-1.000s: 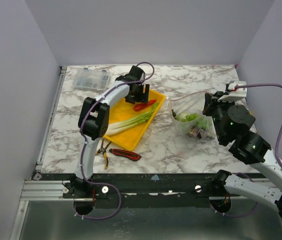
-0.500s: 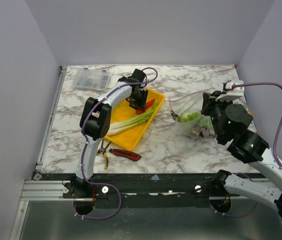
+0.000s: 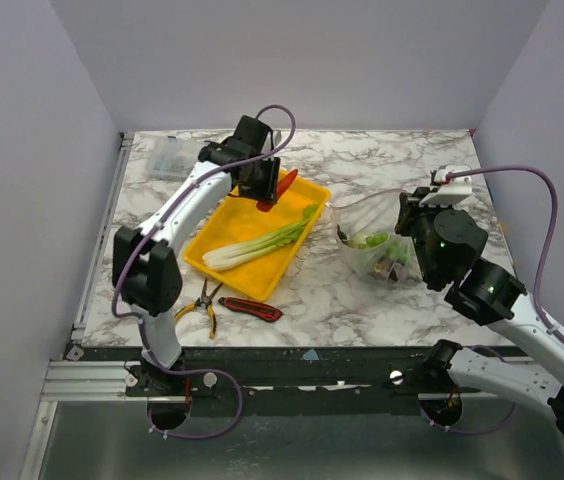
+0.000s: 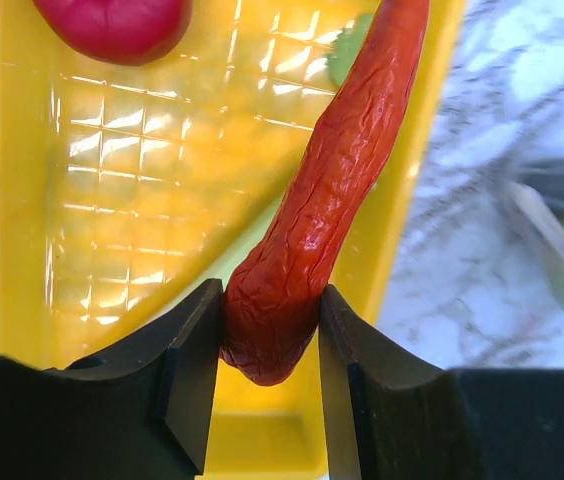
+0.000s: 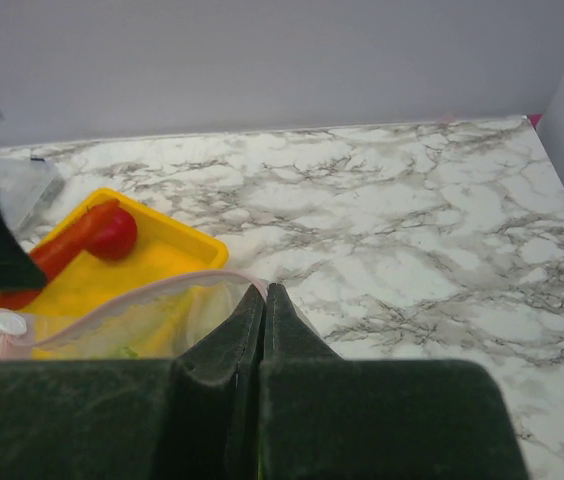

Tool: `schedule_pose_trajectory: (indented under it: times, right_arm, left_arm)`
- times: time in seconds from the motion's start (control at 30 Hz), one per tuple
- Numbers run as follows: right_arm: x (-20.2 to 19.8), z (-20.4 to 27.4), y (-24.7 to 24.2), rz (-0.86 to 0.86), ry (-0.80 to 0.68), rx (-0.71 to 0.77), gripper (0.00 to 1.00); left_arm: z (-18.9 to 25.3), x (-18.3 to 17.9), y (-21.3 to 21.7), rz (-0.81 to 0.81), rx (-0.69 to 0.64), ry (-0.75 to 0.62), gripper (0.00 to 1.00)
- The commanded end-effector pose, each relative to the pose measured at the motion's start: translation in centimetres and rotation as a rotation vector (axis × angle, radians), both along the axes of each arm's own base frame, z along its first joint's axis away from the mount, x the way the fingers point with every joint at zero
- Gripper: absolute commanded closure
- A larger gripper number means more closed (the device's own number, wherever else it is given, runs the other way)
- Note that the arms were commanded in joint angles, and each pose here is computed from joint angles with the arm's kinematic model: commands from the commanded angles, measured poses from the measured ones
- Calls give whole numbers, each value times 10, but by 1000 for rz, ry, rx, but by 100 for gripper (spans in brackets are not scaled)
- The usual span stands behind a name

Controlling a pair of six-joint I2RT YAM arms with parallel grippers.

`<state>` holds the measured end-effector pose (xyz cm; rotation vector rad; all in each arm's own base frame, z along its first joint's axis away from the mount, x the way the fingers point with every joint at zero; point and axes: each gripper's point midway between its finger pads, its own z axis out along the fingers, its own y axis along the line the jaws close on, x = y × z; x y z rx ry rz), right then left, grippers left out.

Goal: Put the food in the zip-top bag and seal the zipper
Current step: Pick up the fake vegetable from the bin, then place the fake vegetable in the zipper food storage bag.

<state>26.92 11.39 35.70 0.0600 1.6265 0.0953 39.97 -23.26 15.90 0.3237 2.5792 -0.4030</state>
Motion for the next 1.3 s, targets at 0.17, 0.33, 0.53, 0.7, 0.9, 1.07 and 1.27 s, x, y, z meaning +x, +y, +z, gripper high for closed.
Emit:
schedule_pose_trajectory:
  times: [0.17,0.33,0.53,0.7,0.9,1.07,1.27]
  right_arm:
    - [5,-1,6,-14,-19,73,100]
    - [4,-3,9,1,-22,102,99]
    - [1,6,38,176,-45,74,99]
    - [-11,8,75,416,-65,7,100]
    - [-13,7,88,477,-49,12,99]
    - [-16,9,96,520,-50,9,99]
    - [-18,2,106,576,-28,-34,99]
  left_arm:
    - [135,-173,-17,-329,-475,4,98]
    - [177,-250,-28,-471,-584,-23,100]
    - [179,-272,-21,-571,-334,-102,100]
    - [163,-255,-22,-556,-175,-46,100]
    - [158,-233,-37,-567,-99,-48,100]
    - [152,-224,-59,-583,-98,-9,100]
    - [149,-214,-70,-580,-53,-33,98]
